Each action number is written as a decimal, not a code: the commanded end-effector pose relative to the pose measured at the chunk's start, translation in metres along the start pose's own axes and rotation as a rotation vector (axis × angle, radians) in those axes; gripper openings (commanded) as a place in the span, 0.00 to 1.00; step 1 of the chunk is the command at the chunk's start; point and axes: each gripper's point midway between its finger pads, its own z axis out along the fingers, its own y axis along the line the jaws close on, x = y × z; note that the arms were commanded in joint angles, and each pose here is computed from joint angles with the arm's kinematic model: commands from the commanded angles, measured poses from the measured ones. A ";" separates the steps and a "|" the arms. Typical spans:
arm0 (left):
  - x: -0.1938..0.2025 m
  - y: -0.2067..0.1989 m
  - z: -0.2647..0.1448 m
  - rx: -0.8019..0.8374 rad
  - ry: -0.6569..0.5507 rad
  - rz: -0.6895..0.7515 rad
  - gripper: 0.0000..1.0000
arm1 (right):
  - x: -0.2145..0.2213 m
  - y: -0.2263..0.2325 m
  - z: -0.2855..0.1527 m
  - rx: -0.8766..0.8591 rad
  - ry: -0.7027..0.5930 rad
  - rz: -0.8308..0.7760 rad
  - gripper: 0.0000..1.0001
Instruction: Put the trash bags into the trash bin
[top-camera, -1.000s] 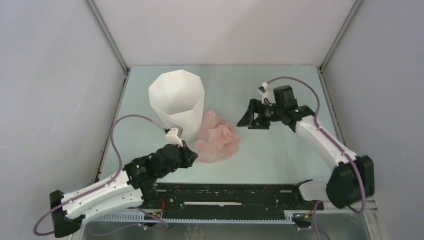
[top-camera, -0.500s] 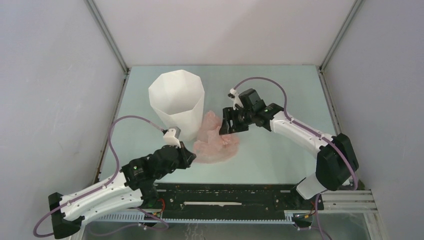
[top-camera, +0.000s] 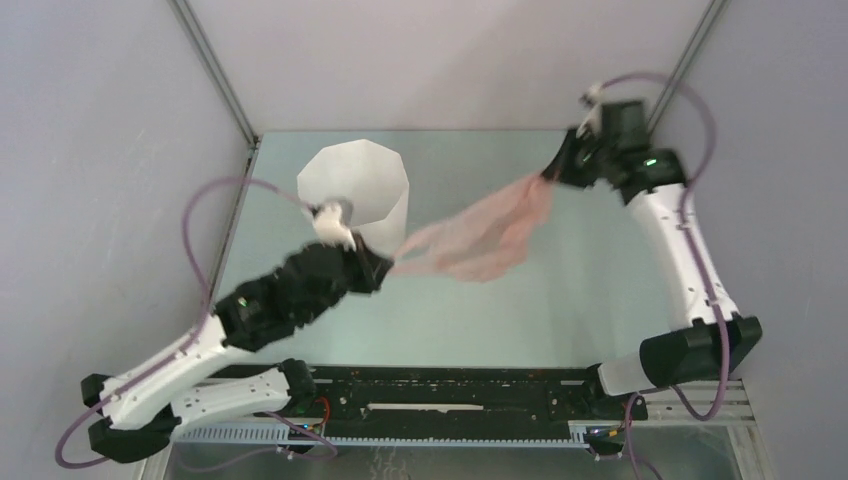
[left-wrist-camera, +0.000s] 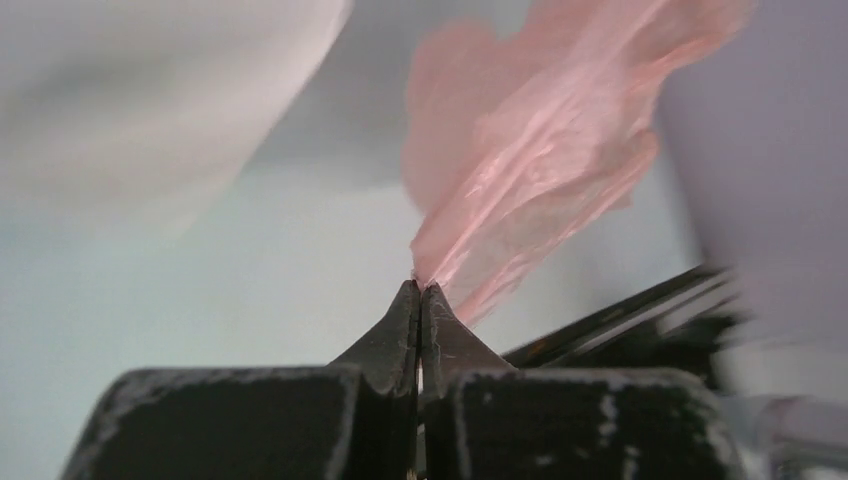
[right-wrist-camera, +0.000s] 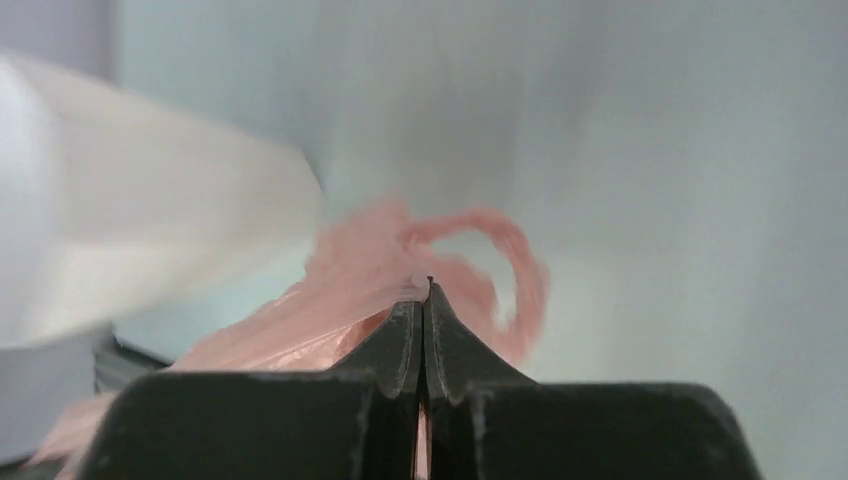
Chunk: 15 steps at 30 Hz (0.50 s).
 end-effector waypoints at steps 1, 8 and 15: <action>-0.202 -0.118 -0.093 0.267 -0.421 0.054 0.00 | -0.090 0.056 -0.145 -0.054 -0.296 -0.166 0.00; -0.215 -0.133 -0.054 0.110 -0.426 0.138 0.00 | -0.057 0.104 -0.182 -0.241 -0.569 -0.278 0.01; 0.028 -0.057 0.039 0.026 0.147 0.168 0.00 | 0.182 0.009 -0.003 -0.221 0.237 0.079 0.00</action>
